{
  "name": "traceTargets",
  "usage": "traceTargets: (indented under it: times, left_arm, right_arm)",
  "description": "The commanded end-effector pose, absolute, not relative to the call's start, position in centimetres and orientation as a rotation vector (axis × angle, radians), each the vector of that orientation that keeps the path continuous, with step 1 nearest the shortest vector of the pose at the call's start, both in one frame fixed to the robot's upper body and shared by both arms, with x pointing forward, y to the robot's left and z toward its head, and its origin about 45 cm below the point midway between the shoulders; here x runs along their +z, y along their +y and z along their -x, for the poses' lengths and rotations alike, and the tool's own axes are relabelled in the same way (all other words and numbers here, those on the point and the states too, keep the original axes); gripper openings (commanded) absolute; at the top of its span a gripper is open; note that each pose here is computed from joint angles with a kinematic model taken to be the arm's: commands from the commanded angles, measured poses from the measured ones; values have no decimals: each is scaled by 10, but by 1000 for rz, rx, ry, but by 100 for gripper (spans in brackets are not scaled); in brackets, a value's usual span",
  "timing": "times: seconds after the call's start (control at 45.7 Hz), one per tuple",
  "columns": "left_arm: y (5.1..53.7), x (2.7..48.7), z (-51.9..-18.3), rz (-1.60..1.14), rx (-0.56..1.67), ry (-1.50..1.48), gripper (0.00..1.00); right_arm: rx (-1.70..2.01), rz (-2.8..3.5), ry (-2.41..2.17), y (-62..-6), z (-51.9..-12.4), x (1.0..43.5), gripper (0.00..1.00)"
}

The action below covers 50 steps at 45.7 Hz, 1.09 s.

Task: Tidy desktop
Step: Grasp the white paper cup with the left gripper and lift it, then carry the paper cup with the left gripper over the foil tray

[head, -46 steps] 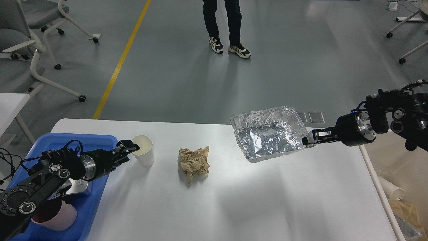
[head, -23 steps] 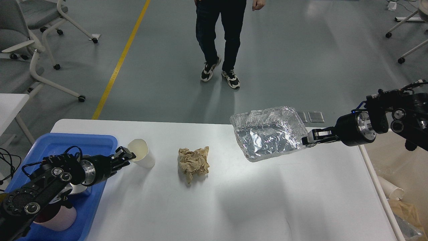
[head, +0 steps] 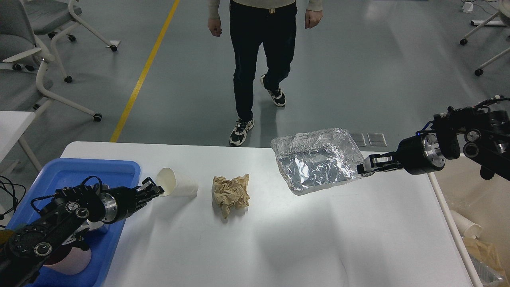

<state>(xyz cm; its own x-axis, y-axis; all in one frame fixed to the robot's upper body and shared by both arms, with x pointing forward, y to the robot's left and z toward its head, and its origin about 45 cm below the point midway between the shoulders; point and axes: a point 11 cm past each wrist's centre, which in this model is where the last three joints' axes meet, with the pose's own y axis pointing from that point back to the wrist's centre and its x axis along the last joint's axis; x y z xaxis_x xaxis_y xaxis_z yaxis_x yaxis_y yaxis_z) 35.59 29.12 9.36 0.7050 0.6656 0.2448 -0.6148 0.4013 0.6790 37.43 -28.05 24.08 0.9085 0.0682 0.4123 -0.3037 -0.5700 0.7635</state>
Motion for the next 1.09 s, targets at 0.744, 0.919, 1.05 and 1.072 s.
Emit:
traceTargets:
  times: [0.744, 0.919, 1.05, 1.072]
  left_arm:
    - [313, 252, -430, -612, 893, -128, 0]
    - [302, 305, -446, -540, 867, -208, 0]
    - [275, 329, -452, -512, 801, -238, 2]
    - [269, 329, -452, -516, 781, -238, 2]
  right_arm:
    - [591, -2113, 26, -179, -389, 210, 0]
    - [585, -2103, 37, -179, -387, 205, 0]
    - [583, -2098, 43, -179, -386, 203, 0]
    - [584, -2099, 42, -179, -386, 203, 0]
